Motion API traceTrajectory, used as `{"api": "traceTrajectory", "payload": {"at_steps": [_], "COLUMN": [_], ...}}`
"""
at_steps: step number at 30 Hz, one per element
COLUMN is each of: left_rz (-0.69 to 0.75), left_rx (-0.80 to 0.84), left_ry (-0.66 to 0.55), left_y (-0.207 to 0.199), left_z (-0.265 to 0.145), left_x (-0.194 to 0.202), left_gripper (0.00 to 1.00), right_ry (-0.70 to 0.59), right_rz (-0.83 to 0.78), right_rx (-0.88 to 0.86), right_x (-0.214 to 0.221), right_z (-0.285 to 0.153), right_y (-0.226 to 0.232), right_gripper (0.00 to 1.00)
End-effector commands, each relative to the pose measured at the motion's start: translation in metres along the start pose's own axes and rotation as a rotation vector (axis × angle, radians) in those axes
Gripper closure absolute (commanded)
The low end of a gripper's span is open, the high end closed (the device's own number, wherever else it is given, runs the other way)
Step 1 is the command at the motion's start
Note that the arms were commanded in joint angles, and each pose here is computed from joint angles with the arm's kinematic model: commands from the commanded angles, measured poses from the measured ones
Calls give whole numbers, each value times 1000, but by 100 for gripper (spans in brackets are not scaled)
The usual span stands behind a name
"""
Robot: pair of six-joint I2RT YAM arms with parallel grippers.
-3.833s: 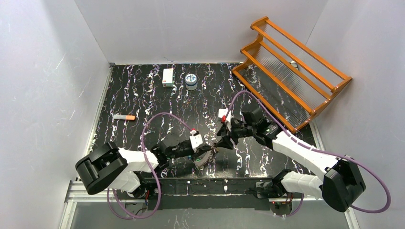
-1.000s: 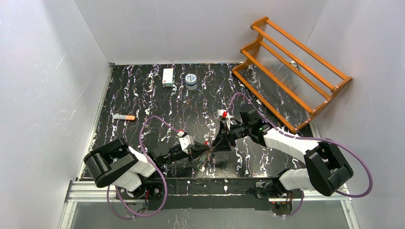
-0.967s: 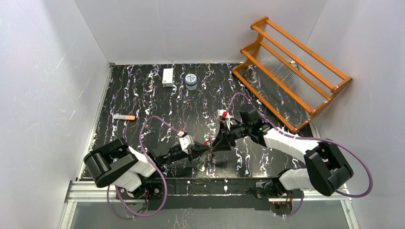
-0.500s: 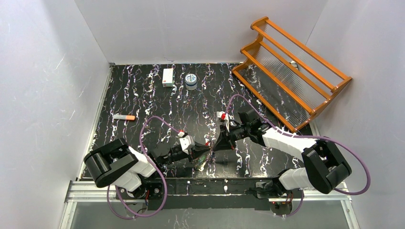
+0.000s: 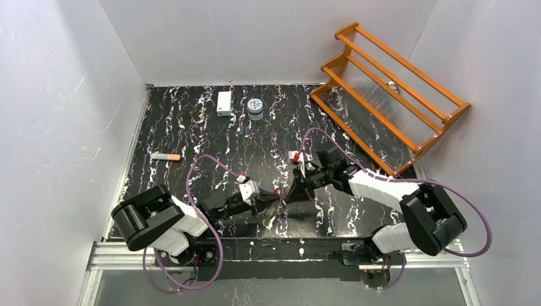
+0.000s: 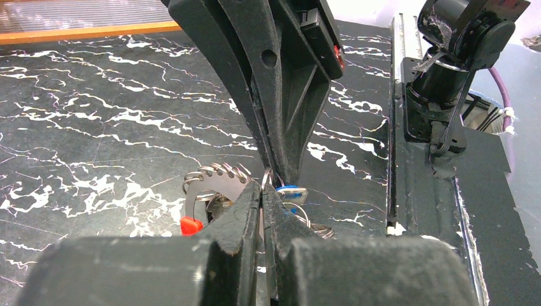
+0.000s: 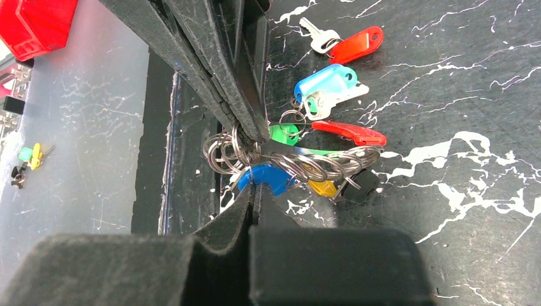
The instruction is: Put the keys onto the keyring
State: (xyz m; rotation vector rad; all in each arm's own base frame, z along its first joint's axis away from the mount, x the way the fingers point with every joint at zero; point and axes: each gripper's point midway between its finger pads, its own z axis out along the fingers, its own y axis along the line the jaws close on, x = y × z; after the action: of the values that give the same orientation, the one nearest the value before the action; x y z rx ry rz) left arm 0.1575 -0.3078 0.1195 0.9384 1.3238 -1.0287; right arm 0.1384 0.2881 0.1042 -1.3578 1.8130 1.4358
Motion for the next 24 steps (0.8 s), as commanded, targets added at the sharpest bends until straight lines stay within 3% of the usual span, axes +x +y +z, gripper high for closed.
{"api": "traceTrajectory", "payload": {"at_steps": [1,3,9,12,18,24], "left_rz": [92,94,97,99,97,95], "left_rx": [12,9,7,9,14,11], "left_ry": [-225,-226,-224,-227,-229,-230], "left_y": [-2,-2,-2,-2,-3,-3], "left_z": [5,4,3,4,4,2], "left_x": [-62,-62,-61,-62,-63,-63], "left_gripper": [100,100,100,100,100,100], "right_ry": [-30,-30,-57,-87,-113,-104], "right_rz": [-44,-48,-134,-162,-139,-120], "right_rx": [-18,-10,84,86,48,16], "right_x": [-16,-17,-25,-31,-36,-35], "right_z": [3,2,-10,-14,-8,-3], "right_y": [2,2,3,8,9,7], "right_gripper": [99,95,55,47,47,64]}}
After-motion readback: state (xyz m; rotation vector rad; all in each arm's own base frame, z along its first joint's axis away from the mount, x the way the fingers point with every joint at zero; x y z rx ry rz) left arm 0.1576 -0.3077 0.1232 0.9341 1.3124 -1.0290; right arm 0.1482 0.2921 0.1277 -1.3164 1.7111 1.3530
